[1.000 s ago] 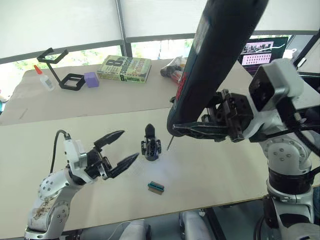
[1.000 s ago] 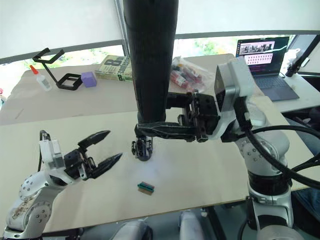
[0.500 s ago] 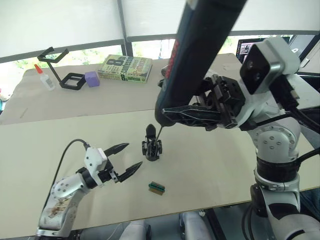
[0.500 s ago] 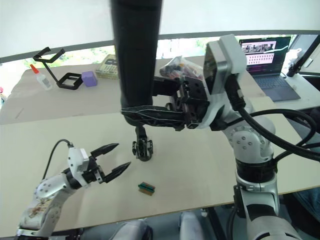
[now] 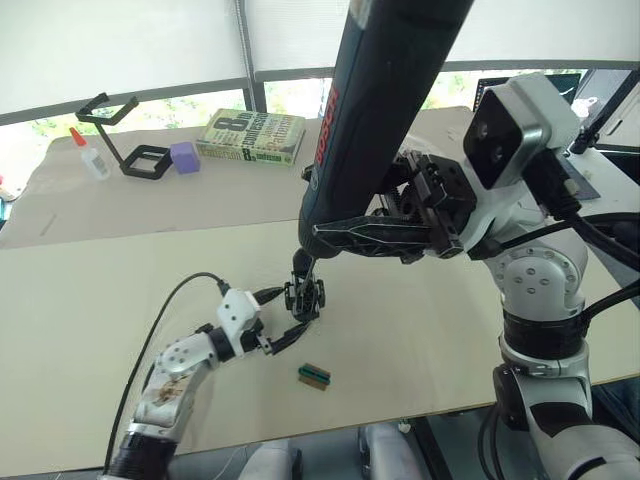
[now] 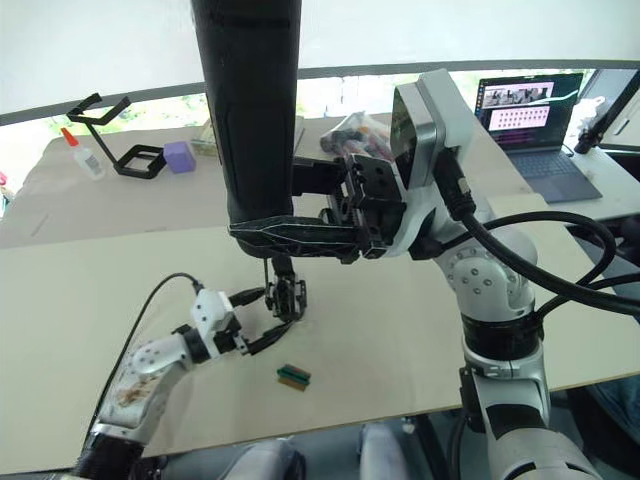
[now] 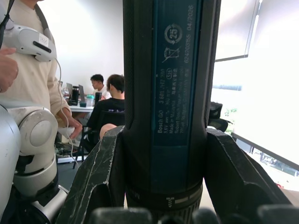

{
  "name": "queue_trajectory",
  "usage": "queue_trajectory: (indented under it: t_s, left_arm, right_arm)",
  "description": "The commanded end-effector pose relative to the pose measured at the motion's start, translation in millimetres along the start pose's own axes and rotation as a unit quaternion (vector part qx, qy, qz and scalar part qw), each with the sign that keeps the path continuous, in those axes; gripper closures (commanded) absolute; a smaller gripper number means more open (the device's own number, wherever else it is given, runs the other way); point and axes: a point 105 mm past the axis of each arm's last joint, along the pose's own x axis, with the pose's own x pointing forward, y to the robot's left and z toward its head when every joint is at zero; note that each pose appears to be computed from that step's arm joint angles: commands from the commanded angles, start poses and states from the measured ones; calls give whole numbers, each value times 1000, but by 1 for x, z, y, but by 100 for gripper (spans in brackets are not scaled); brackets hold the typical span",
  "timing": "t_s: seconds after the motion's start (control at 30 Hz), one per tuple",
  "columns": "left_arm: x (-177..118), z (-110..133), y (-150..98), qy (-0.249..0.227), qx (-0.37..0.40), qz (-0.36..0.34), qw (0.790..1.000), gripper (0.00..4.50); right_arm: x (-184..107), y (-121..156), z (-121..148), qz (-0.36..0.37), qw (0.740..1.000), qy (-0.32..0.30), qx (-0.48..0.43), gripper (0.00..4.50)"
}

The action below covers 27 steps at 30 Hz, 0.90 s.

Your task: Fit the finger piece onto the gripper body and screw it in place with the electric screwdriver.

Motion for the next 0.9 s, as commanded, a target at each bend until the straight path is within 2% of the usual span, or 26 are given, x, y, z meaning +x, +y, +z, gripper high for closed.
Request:
queue_trajectory:
  t_s: [0.03, 0.2, 0.33, 0.43, 0.5, 0.53, 0.7, 0.9]
  left_arm:
    - [7, 2, 6, -4, 9, 13, 1000, 6]
    - [10, 0, 10, -7, 6, 23, 1000, 6]
    - [16, 0, 6, -12, -12, 6, 1000, 6]
    - [18, 0, 6, -11, -13, 2, 1000, 94]
    - [18, 0, 5, -13, -15, -2, 1000, 189]
    - [18, 1, 5, -15, -14, -6, 1000, 220]
    - [15, 7, 3, -32, 2, -44, 999, 220]
    - [17, 10, 13, -41, 40, -78, 995, 220]
  right_arm:
    - [6, 5, 11, 20, 999, -9, -24, 257]
    - [5, 5, 11, 20, 999, -4, -26, 257]
    - [4, 5, 10, 17, 999, 0, -27, 257]
    - [4, 5, 10, 15, 999, 2, -29, 257]
    - [4, 5, 10, 14, 999, 3, -29, 257]
    - [4, 5, 10, 14, 999, 4, -29, 257]
    - [2, 5, 8, 14, 999, 9, -27, 257]
    - [1, 6, 8, 15, 999, 13, -26, 257]
